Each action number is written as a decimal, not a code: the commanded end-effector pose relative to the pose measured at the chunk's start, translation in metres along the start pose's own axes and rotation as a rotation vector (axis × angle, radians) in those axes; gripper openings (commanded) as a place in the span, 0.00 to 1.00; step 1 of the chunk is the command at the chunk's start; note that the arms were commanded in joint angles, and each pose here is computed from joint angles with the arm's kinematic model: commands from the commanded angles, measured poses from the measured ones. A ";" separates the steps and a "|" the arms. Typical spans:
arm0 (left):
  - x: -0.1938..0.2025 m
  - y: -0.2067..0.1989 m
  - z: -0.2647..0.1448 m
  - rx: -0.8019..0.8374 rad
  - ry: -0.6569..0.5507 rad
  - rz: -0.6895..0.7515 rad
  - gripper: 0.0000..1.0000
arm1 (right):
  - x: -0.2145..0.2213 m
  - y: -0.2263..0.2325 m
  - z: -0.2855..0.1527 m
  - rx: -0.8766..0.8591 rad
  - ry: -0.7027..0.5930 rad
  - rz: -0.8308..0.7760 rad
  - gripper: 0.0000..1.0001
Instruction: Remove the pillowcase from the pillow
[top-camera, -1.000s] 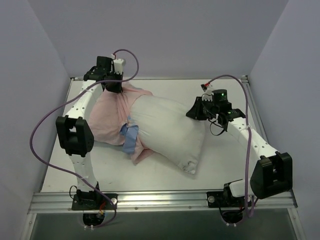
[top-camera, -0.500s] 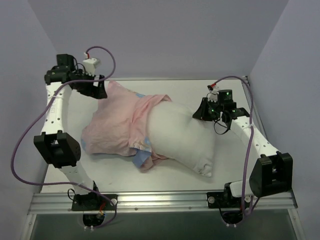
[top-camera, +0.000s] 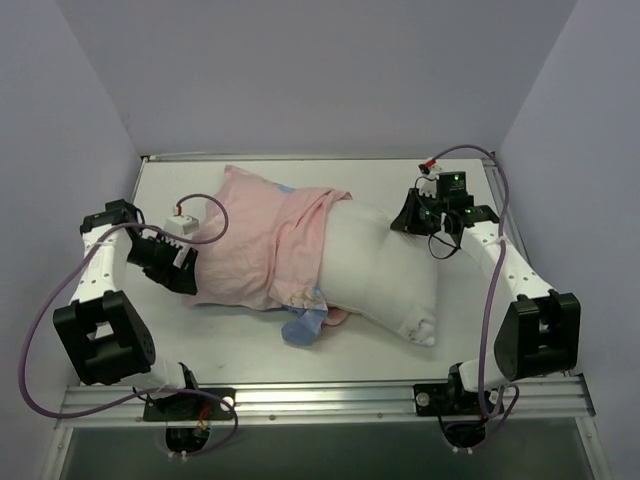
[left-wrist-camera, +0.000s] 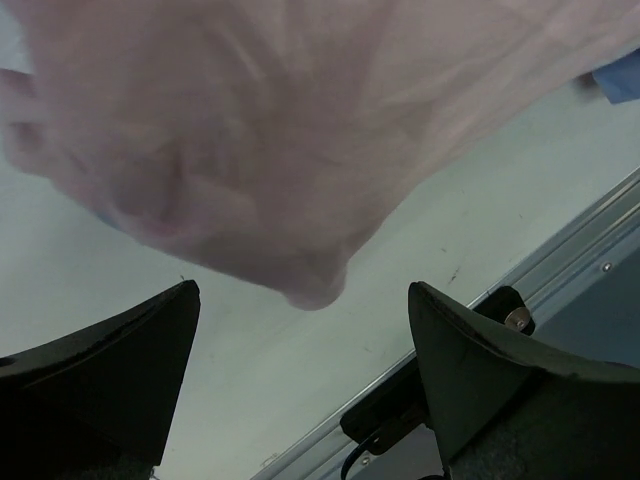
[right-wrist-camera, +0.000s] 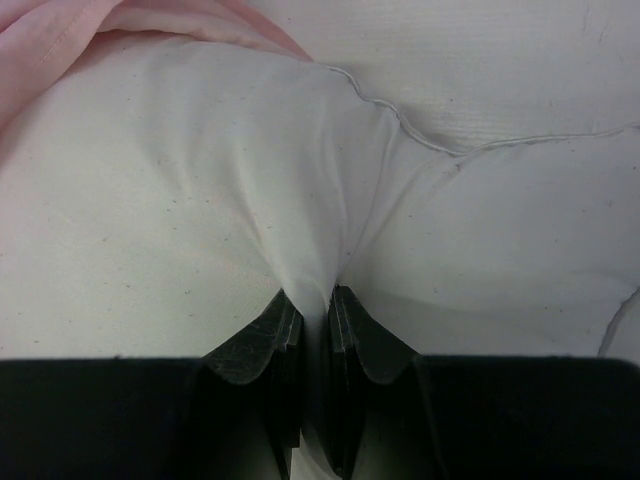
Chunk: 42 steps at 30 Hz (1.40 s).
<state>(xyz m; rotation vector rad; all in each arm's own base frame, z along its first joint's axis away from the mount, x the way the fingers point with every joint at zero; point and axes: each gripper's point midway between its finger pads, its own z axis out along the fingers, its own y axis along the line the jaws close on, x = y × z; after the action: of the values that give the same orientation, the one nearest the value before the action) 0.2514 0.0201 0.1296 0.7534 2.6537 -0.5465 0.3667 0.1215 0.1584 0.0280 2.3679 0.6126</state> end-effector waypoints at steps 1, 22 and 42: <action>-0.018 0.007 0.003 -0.074 -0.103 0.117 0.94 | -0.010 -0.011 -0.001 0.053 -0.015 -0.016 0.00; -0.036 0.105 -0.043 -0.541 -0.231 -0.111 0.02 | -0.037 -0.055 -0.027 0.170 -0.124 0.052 0.00; -0.162 0.001 -0.228 -0.492 -0.874 -0.034 0.02 | -0.129 -0.069 -0.105 0.452 -0.262 -0.006 0.66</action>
<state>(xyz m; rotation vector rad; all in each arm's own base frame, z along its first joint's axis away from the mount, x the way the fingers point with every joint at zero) 0.3290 0.0496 0.3182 0.2080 2.0575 -0.2749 0.4088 0.0232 0.2617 0.2391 2.2275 0.2907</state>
